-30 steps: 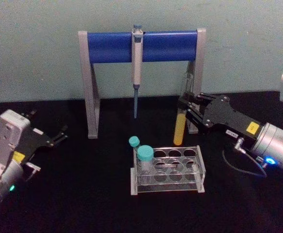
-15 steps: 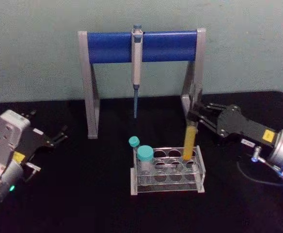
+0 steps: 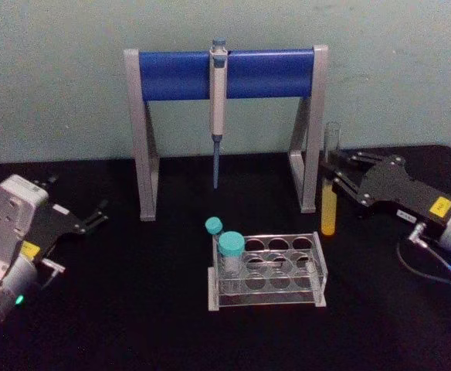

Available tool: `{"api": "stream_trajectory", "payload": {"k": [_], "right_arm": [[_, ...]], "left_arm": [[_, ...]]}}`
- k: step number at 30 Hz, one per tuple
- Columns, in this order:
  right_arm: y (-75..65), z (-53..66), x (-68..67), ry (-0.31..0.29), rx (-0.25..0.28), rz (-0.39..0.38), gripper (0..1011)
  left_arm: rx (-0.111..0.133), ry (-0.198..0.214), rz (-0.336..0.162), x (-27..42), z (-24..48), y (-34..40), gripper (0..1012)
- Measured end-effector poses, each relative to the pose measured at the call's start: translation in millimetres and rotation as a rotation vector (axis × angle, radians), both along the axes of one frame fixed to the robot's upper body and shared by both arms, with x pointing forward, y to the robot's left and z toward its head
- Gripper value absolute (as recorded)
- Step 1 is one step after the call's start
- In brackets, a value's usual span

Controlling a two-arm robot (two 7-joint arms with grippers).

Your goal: Pick up the test tube from the test tube rack, shake it, then place it back into the test tube rack.

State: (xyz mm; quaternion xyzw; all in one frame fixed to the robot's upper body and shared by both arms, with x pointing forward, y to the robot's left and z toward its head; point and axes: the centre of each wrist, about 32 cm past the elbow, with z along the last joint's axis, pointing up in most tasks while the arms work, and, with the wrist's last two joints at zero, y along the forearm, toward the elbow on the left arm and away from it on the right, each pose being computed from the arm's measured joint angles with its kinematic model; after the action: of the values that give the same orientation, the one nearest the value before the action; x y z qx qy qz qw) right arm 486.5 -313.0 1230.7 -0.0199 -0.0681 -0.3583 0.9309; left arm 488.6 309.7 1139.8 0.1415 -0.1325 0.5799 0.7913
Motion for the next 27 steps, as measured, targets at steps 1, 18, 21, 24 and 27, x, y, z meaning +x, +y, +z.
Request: {"api": "stream_trajectory", "payload": {"k": [1,18,21,24,27], "right_arm": [[2.9,-0.3,0.9,-0.021,-0.007,-0.015,228],[28.1,-20.9,24.9,-0.051,0.124,0.045,228],[33.2,-23.1,28.3,-0.045,0.159,0.096,228],[34.9,-23.5,29.4,-0.039,0.174,0.127,228],[35.2,-23.3,29.5,-0.031,0.182,0.163,228]], "left_arm": [[0.000,0.000,0.000,0.0,0.0,0.0,1001],[0.000,0.000,0.000,0.0,0.0,0.0,1001],[0.000,0.000,0.000,0.0,0.0,0.0,1001],[0.000,0.000,0.000,0.0,0.0,0.0,1001],[0.000,0.000,0.000,0.0,0.0,0.0,1001]]}}
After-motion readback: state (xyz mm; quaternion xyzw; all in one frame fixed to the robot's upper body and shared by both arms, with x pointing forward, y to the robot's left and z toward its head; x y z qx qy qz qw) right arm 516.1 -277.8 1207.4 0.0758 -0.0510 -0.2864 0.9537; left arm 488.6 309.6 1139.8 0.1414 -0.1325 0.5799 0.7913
